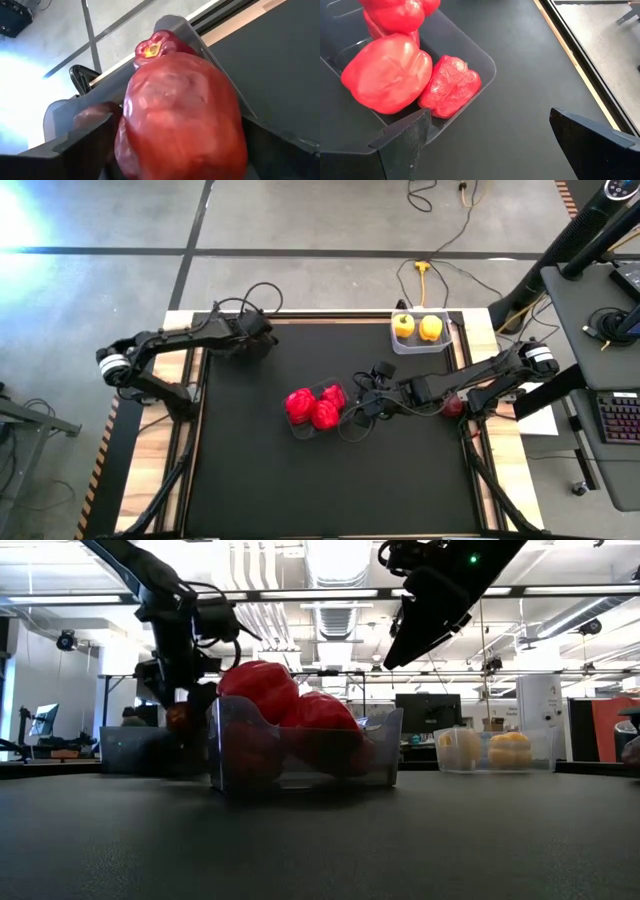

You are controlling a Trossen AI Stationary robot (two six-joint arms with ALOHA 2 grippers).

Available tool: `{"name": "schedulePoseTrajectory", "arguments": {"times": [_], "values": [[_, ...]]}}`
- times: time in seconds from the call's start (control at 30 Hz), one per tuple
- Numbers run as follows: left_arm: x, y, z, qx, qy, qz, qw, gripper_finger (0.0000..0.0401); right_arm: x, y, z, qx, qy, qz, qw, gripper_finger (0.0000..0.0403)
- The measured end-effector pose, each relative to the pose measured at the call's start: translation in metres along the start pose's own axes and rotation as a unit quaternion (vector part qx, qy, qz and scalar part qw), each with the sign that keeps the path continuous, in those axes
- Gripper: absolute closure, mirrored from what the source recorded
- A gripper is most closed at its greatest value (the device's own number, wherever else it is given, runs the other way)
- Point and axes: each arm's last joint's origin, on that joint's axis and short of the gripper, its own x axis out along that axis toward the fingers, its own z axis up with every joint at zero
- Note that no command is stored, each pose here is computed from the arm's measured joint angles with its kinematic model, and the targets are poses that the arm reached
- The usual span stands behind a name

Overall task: Sort produce into baskets
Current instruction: Put the red apple into the top black bin

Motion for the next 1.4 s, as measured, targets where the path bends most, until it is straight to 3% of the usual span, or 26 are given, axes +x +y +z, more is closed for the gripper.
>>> {"name": "schedulePoseTrajectory", "arguments": {"times": [0.27, 0.33, 0.4, 0.5, 0.6, 0.7, 0.77, 0.93, 1.1, 1.17, 1.27, 1.4], "values": [[-0.045, 0.021, 0.006, -0.041, -0.083, -0.056, 0.994, 0.0006, 0.000, 0.000, 0.000, 0.006, 0.001, 0.001, 1.000, 0.0003], [-0.062, 0.027, 0.009, -0.059, -0.130, -0.080, 0.987, 0.0006, 0.001, 0.001, -0.001, 0.004, 0.006, 0.012, 1.000, 0.0003], [-0.080, 0.030, 0.012, -0.076, -0.185, -0.137, 0.970, 0.0006, 0.001, 0.002, -0.003, 0.003, 0.013, 0.027, 1.000, 0.0003], [-0.106, 0.027, 0.013, -0.083, -0.285, -0.278, 0.914, 0.0006, 0.002, 0.003, -0.004, 0.007, 0.018, 0.042, 0.999, 0.0003], [-0.126, 0.016, 0.005, -0.058, -0.381, -0.429, 0.817, 0.0005, 0.002, 0.003, -0.004, 0.009, 0.019, 0.046, 0.999, 0.0003], [-0.136, 0.002, -0.010, -0.015, -0.447, -0.534, 0.717, 0.0005, 0.002, 0.003, -0.004, 0.014, 0.021, 0.049, 0.999, 0.0003], [-0.139, -0.006, -0.022, -0.005, -0.470, -0.572, 0.672, 0.0005, 0.002, 0.003, -0.006, 0.018, 0.024, 0.048, 0.998, 0.0003], [-0.134, -0.023, -0.048, 0.012, -0.498, -0.604, 0.623, 0.0005, 0.002, 0.002, -0.011, 0.020, 0.049, 0.040, 0.998, 0.0003], [-0.144, -0.021, -0.054, 0.043, -0.550, -0.626, 0.551, 0.0005, -0.011, -0.013, -0.031, 0.074, 0.166, -0.030, 0.983, 0.0003], [-0.150, -0.017, -0.051, 0.039, -0.558, -0.631, 0.537, 0.0005, -0.019, -0.021, -0.042, 0.090, 0.221, -0.074, 0.968, 0.0003], [-0.162, -0.009, -0.045, 0.040, -0.568, -0.641, 0.514, 0.0005, -0.027, -0.036, -0.056, 0.061, 0.317, -0.115, 0.939, 0.0003], [-0.171, -0.006, -0.042, 0.070, -0.569, -0.657, 0.490, 0.0005, -0.027, -0.055, -0.072, 0.081, 0.463, -0.100, 0.877, 0.0003]]}}
